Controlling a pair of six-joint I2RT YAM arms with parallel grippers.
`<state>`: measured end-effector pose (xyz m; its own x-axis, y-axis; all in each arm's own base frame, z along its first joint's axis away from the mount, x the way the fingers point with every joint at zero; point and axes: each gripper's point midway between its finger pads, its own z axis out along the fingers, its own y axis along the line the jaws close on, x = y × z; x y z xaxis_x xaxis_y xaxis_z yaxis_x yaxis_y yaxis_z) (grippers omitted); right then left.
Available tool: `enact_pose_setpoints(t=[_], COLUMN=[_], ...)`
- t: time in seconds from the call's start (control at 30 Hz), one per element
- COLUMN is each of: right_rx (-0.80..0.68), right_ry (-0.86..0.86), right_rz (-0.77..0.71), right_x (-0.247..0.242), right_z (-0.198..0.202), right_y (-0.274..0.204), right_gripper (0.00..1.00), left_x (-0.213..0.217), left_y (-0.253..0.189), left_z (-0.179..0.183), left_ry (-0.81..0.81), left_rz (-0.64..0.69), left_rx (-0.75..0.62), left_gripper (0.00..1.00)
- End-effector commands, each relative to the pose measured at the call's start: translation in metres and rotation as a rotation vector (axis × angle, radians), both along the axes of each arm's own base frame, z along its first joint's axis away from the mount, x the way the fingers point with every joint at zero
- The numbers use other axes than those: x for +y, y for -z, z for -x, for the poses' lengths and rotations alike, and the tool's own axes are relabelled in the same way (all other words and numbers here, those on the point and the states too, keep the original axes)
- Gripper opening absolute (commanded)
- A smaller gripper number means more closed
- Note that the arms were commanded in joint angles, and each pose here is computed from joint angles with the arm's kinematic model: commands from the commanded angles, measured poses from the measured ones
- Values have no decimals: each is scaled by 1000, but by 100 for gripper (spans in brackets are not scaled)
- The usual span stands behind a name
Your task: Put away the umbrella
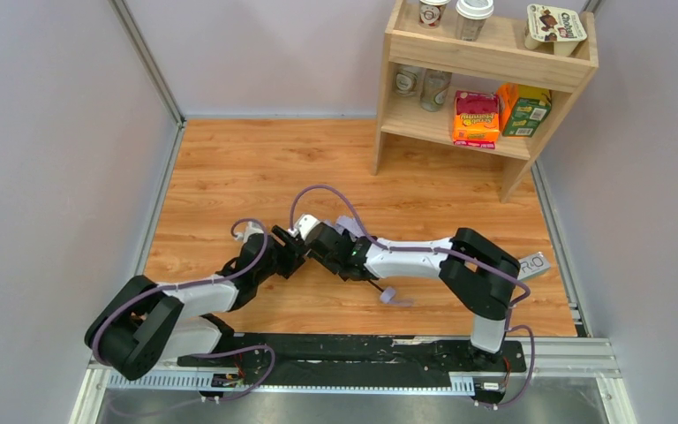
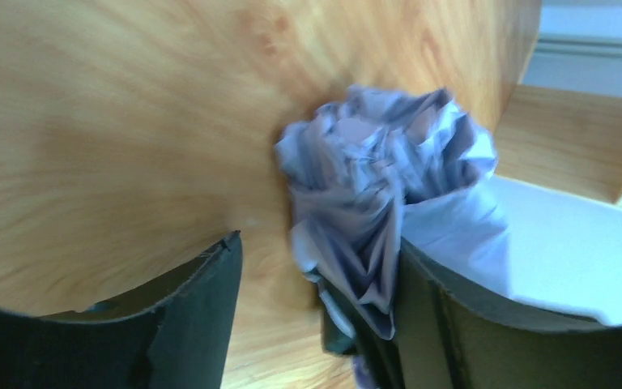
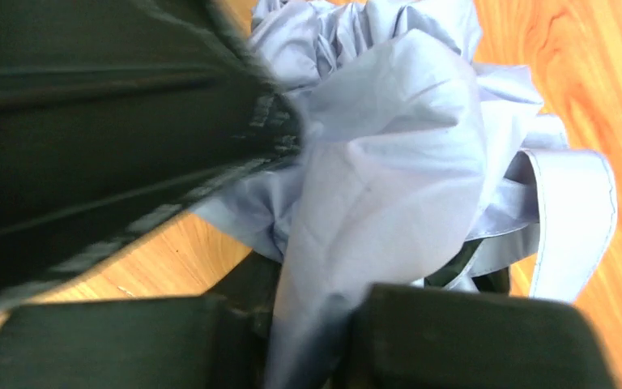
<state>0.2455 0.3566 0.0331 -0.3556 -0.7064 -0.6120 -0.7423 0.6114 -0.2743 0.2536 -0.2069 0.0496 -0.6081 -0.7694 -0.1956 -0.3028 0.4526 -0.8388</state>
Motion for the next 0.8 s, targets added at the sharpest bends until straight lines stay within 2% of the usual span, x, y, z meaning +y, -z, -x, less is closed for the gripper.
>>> enact_pose_setpoints(t=[0.0, 0.1, 0.2, 0.37, 0.57, 0.63, 0.67, 0.77], right_rx=[286, 411, 505, 595, 668, 667, 669, 666], right_ry=[14, -35, -70, -119, -172, -175, -181, -180], right_rz=[35, -49, -135, -236, -292, -302, -302, -288], right_x=[-41, -33, -26, -14, -6, -6, -6, -7], right_z=[21, 35, 46, 53, 52, 49, 48, 45], right_y=[64, 66, 64, 56, 47, 44, 42, 39], right_gripper=[0, 0, 0, 0, 0, 0, 0, 0], left_x=[19, 18, 18, 13, -8, -9, -4, 2], left_y=[13, -1, -8, -21, -33, -28, -12, 6], left_z=[19, 20, 20, 8, -19, -26, -20, -14], left_ry=[21, 45, 21, -42, -11, -26, -33, -101], left_rz=[-102, -90, -77, -39, -25, -43, -79, -73], left_rx=[3, -37, -8, 57, 59, 107, 172, 294], left_gripper=[75, 76, 76, 77, 78, 78, 78, 78])
